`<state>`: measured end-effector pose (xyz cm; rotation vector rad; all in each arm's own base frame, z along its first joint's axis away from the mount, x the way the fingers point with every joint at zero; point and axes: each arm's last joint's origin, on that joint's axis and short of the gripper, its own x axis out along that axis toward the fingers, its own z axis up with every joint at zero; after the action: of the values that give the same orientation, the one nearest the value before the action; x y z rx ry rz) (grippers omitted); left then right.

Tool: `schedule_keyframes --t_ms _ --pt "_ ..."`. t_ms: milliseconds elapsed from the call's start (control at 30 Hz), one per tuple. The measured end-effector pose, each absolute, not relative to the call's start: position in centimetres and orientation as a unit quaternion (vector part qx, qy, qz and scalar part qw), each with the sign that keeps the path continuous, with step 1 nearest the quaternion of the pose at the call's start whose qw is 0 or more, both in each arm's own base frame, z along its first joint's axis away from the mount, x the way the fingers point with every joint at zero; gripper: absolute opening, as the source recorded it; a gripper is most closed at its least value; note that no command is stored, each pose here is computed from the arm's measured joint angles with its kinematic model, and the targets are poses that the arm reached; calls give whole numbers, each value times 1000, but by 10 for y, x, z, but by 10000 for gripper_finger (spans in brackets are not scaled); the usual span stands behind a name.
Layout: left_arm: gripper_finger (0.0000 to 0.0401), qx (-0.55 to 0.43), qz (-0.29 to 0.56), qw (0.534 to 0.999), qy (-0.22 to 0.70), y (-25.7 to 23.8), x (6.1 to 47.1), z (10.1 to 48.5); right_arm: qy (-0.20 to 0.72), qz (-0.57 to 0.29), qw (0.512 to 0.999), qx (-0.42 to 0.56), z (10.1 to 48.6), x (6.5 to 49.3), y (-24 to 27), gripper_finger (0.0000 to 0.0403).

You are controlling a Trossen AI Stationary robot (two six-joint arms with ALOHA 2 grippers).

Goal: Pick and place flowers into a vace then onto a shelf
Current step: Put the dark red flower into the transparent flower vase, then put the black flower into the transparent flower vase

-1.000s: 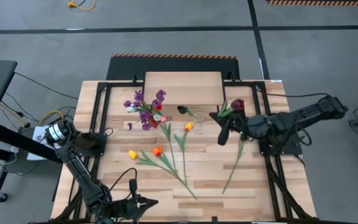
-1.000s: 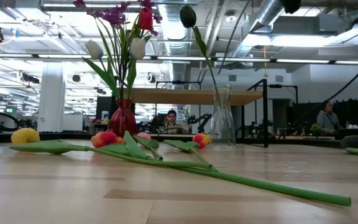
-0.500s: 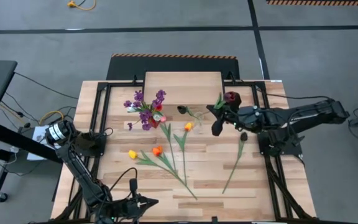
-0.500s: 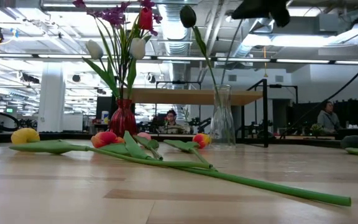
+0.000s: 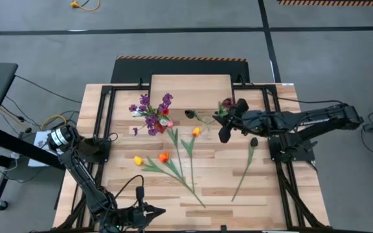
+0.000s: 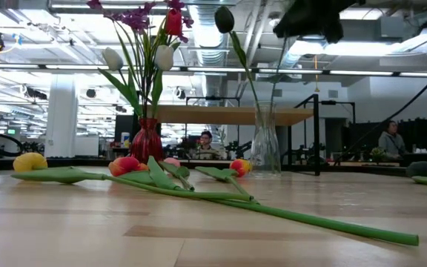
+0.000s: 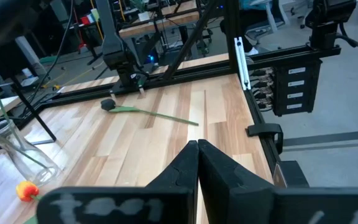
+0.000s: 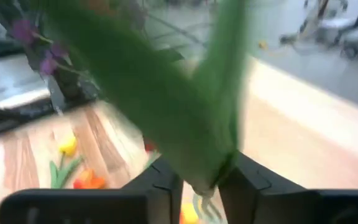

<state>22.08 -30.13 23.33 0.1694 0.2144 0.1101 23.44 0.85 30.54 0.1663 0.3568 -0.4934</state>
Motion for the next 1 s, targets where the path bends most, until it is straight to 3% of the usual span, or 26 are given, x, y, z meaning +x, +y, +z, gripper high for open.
schedule_keyframes --t_ms 567,800,1000 --pt "0 81 48 990 108 -302 221 233 316 -228 913 119 281 220 5 220" --pt "0 65 25 991 116 -303 221 233 365 -235 889 144 273 211 9 232" --pt "0 59 25 991 117 -303 221 232 442 -289 821 216 260 192 9 225"
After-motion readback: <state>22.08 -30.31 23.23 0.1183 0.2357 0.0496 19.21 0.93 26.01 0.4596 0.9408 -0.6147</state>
